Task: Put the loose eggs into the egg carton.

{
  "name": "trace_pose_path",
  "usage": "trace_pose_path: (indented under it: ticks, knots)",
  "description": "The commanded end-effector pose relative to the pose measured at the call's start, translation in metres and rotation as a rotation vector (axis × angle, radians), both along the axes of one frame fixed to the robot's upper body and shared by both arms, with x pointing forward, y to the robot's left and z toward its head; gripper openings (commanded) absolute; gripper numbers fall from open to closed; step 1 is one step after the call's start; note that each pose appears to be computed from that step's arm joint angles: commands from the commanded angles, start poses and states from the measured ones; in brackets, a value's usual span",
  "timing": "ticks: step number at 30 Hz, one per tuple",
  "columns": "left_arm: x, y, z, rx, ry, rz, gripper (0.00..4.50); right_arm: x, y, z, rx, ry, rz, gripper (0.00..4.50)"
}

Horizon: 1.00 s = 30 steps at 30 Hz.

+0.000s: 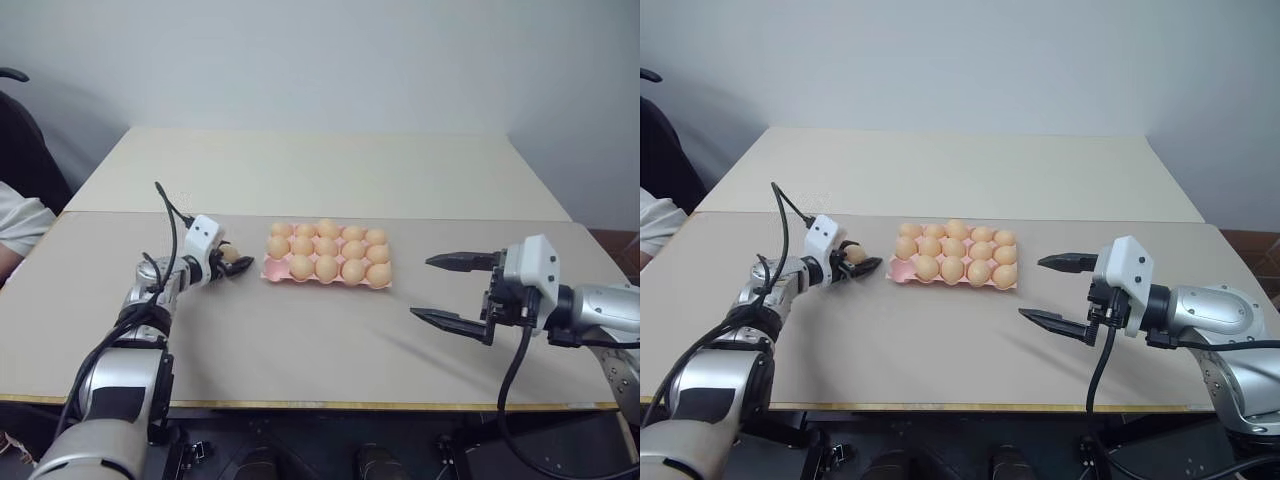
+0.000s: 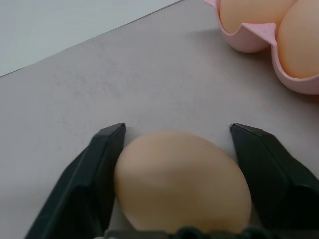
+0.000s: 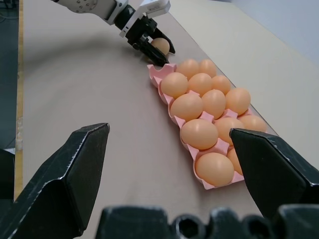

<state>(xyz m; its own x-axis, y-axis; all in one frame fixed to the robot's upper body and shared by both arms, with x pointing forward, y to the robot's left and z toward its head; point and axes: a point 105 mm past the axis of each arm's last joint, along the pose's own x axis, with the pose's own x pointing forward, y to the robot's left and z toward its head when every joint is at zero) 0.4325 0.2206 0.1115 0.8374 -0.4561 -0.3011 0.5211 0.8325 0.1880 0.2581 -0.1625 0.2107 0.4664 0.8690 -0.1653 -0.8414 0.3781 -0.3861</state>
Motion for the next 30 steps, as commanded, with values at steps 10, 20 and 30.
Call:
trace_pose_path:
  ticks: [10,20,30]
  knots:
    - [-0.007,-0.006,0.054,-0.090,-0.171,-0.147,2.34,-0.002,-0.002,0.011,0.007,-0.041,-0.001,4.50]
    - [-0.024,-0.070,0.067,-0.156,-0.185,-0.387,2.34,0.001,0.002,0.012,0.018,-0.050,0.007,4.50]
    - [-0.029,-0.082,0.048,-0.127,-0.108,-0.441,3.65,-0.003,-0.003,0.014,0.015,-0.063,-0.021,4.50]
